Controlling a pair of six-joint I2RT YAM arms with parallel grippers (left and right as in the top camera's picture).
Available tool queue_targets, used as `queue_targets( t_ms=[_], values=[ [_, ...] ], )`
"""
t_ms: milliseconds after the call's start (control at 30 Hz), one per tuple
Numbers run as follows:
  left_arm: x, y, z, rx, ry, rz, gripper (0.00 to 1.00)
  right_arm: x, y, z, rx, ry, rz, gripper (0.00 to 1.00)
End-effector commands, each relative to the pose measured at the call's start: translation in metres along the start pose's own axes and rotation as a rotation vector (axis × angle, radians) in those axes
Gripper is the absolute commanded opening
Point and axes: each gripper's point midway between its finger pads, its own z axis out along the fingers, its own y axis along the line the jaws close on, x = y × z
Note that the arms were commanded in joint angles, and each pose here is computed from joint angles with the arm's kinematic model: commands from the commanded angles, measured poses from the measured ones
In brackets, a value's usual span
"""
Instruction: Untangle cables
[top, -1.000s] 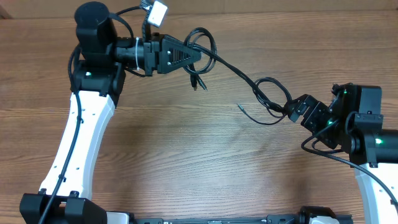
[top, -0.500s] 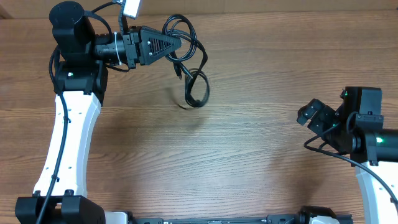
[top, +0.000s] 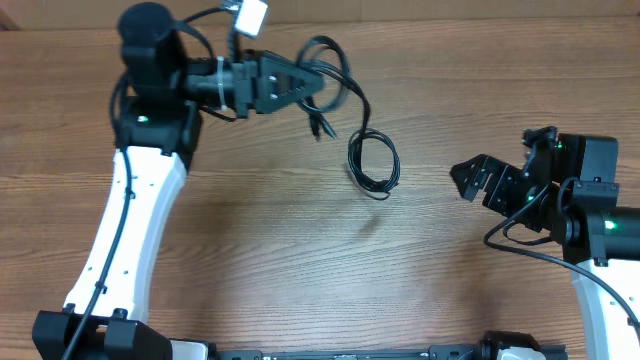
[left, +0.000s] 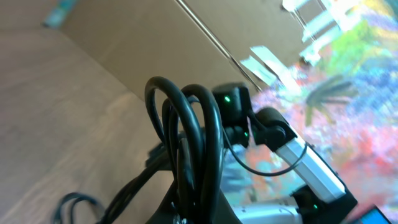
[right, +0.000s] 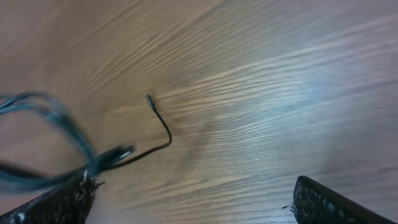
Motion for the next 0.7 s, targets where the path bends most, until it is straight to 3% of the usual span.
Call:
queue_targets(
  t_ms=[0,167,667],
  values=[
    [0.000,-0.028,0.018,0.041,0.028,0.058,0.04,0.006,0.015,0.000,-0.100,0.028,-0.139,1.00],
    [0.006,-0.036,0.046,0.062,0.041,0.069,0.04,0.012,0.020,0.000,-0.132,0.046,-0.230,1.00],
    [0.008,-0.076,0.077,0.165,0.060,0.134,0.04,0.017,0.004,0.024,-0.095,0.139,-0.183,1.00]
  ],
)
